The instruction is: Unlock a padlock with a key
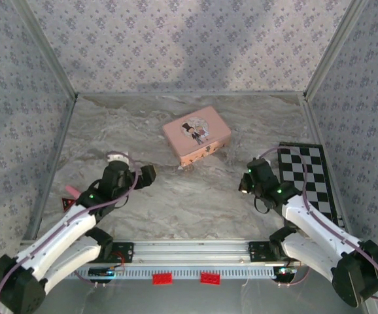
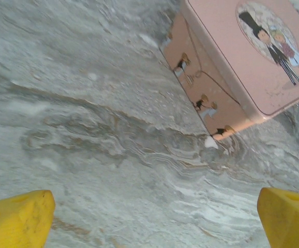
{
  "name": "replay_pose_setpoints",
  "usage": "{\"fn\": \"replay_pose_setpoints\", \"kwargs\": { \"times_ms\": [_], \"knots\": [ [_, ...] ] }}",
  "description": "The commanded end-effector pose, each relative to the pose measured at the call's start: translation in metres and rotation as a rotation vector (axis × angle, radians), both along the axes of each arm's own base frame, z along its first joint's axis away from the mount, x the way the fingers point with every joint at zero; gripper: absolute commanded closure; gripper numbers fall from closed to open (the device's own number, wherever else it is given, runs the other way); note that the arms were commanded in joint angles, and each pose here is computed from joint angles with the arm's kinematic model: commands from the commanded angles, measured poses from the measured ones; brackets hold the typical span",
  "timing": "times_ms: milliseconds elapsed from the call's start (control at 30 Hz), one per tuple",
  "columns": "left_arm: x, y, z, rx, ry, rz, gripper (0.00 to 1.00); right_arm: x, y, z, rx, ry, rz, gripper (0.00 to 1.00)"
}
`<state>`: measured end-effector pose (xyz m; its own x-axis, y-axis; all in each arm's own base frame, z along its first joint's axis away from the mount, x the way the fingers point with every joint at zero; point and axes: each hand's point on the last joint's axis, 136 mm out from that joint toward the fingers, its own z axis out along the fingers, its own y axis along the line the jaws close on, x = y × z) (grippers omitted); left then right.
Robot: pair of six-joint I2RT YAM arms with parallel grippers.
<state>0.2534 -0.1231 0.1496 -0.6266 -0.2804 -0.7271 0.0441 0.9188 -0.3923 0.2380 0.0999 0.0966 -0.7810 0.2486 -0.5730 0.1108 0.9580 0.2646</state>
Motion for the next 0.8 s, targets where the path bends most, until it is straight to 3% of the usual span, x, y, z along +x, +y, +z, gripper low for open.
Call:
{"fn": "replay_pose_setpoints", "kwargs": {
  "times_ms": [0,233,767],
  "knots": [
    [-0.001,0.029,0.009,0.110,-0.061,0.079,0.00,-0.024,-0.018,-0.017,-0.075,0.099,-0.048,1.00],
    [-0.001,0.041,0.020,0.129,-0.125,0.109,0.00,-0.035,-0.018,-0.037,-0.051,0.173,-0.085,1.00],
    [-0.006,0.049,0.013,0.124,-0.130,0.140,0.00,-0.017,0.009,-0.066,-0.010,0.240,-0.044,1.00]
  ]
}}
